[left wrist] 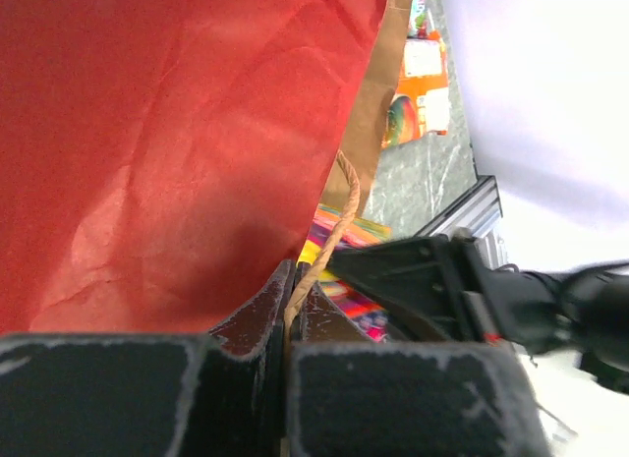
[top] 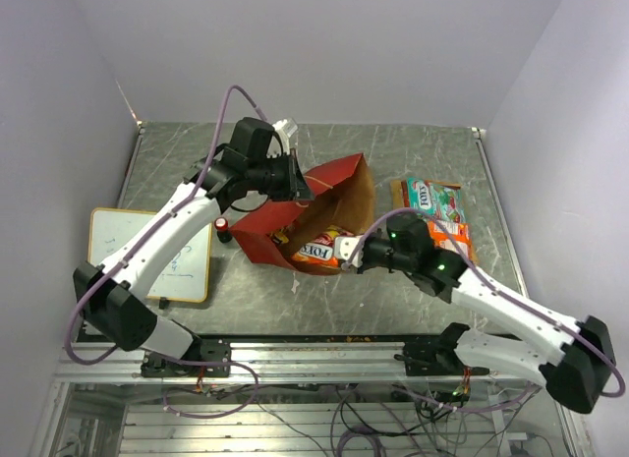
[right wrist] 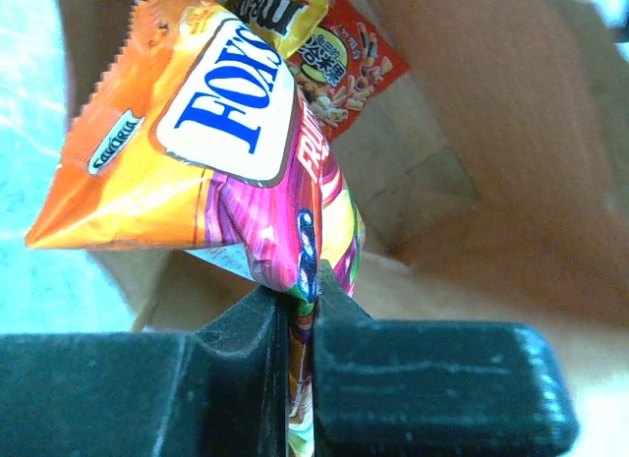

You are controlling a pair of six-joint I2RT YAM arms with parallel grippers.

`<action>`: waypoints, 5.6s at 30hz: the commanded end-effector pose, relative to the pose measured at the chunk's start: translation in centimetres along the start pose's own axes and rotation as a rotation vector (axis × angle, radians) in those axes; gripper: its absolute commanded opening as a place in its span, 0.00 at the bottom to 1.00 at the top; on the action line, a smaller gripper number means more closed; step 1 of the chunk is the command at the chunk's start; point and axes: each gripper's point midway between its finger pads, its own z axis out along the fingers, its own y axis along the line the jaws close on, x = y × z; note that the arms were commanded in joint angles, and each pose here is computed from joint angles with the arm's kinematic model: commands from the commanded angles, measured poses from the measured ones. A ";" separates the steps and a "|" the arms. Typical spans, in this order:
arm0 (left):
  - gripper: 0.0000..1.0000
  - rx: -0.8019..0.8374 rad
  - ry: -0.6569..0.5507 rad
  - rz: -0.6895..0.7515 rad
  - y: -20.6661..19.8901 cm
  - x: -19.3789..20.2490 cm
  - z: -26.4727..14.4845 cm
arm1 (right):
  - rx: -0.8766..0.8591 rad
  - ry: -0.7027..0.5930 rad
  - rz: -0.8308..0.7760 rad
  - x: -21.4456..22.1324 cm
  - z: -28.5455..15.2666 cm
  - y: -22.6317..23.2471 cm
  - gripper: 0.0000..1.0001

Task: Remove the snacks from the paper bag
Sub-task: Take out the snack from the paper bag, then place the snack at the center of the board, then take out the snack from the paper bag.

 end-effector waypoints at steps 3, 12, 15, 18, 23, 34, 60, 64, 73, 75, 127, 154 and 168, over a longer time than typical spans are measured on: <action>0.07 -0.008 -0.002 0.008 0.8 -1.5 0.9 | 0.095 0.044 0.106 -3.3 -6.9 -3.2 0.00; 0.07 -0.023 0.009 -0.021 2.5 -2.4 1.3 | 0.470 0.229 0.213 -5.4 -17.0 -12.0 0.00; 0.07 -0.025 0.011 -0.032 3.0 -2.3 1.4 | 0.671 0.378 0.269 -3.5 -19.1 -15.1 0.00; 0.07 -0.023 0.015 -0.028 3.2 -2.4 1.2 | 0.812 0.491 0.336 -1.5 -19.9 -17.1 0.00; 0.07 -0.023 0.005 -0.008 3.2 -2.9 0.5 | 0.856 0.636 0.563 6.2 -20.1 -18.7 0.00; 0.07 -0.010 0.010 0.020 3.0 -2.8 0.2 | 0.873 1.165 0.655 19.2 -22.2 -15.2 0.00; 0.07 0.021 0.017 0.014 2.6 -2.4 0.1 | 0.721 1.112 0.918 24.9 -14.1 -5.3 0.15; 0.07 0.046 0.029 0.013 2.3 -2.2 0.4 | 0.654 1.056 0.971 24.8 -12.7 -3.6 0.38; 0.07 0.072 0.032 0.051 2.4 -1.5 0.3 | 0.633 0.852 1.003 21.7 -11.4 -6.1 0.61; 0.07 0.074 0.030 0.070 2.3 -1.1 -0.1 | 0.656 0.791 0.970 19.9 -12.2 -8.1 0.65; 0.07 0.303 -0.285 0.070 -4.8 -0.3 -2.1 | 0.247 -0.445 0.263 -5.0 12.2 0.3 0.61; 0.07 0.188 -0.320 0.091 -3.3 0.2 -3.8 | 0.247 -0.363 0.376 -3.2 14.5 1.1 0.00; 0.07 -0.043 -0.418 0.132 0.5 -3.0 -2.7 | 0.207 -0.100 0.410 -2.6 0.7 1.6 0.00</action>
